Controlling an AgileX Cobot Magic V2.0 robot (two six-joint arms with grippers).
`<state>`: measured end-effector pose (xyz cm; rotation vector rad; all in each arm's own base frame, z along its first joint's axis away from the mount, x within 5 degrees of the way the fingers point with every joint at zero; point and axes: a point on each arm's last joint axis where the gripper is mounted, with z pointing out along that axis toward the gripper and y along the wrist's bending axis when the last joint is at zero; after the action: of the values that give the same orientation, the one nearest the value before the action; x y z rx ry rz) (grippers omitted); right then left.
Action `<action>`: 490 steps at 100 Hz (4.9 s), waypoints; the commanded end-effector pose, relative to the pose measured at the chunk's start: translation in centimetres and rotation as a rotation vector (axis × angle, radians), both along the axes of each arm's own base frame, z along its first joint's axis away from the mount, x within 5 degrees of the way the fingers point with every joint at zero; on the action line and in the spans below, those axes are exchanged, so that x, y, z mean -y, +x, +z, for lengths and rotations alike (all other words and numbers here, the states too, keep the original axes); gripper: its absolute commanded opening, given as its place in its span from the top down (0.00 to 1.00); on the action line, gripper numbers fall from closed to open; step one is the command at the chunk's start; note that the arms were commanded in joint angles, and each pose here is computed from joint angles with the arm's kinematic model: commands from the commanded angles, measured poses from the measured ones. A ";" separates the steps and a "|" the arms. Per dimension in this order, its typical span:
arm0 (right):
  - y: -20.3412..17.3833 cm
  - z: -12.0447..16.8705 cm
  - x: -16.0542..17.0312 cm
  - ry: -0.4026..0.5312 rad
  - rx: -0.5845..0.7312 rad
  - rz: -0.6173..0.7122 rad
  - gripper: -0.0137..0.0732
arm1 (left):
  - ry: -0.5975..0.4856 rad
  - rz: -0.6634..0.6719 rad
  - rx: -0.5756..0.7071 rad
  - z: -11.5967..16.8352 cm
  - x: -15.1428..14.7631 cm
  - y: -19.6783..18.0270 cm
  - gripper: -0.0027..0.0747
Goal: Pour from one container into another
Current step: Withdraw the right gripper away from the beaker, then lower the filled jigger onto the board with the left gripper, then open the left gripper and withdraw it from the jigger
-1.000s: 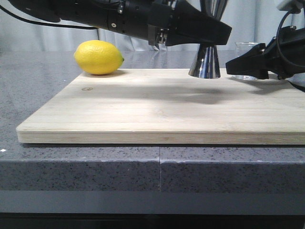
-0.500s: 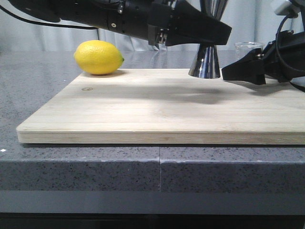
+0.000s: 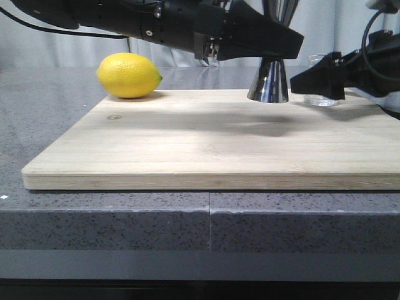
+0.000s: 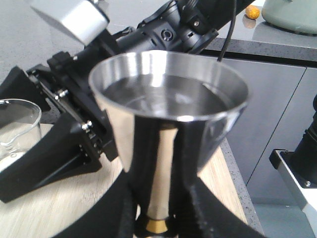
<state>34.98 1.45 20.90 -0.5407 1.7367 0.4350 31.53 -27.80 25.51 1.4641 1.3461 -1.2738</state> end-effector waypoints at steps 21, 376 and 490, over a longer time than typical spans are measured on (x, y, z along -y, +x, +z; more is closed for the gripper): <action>-1.8 6.9 -0.2 0.058 0.208 0.001 0.10 | -0.146 -0.073 0.019 4.5 -0.3 -1.4 0.99; -9.5 17.7 -1.1 0.054 0.523 -0.011 0.10 | -0.123 0.108 0.093 -0.3 -7.0 1.5 0.86; -9.5 17.7 -1.1 0.054 0.523 -0.011 0.10 | -0.135 0.148 0.089 0.5 -8.3 2.0 0.29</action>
<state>26.29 2.43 36.69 -0.5605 1.3141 0.2779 34.49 -19.83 21.73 1.3393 1.4122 -1.0920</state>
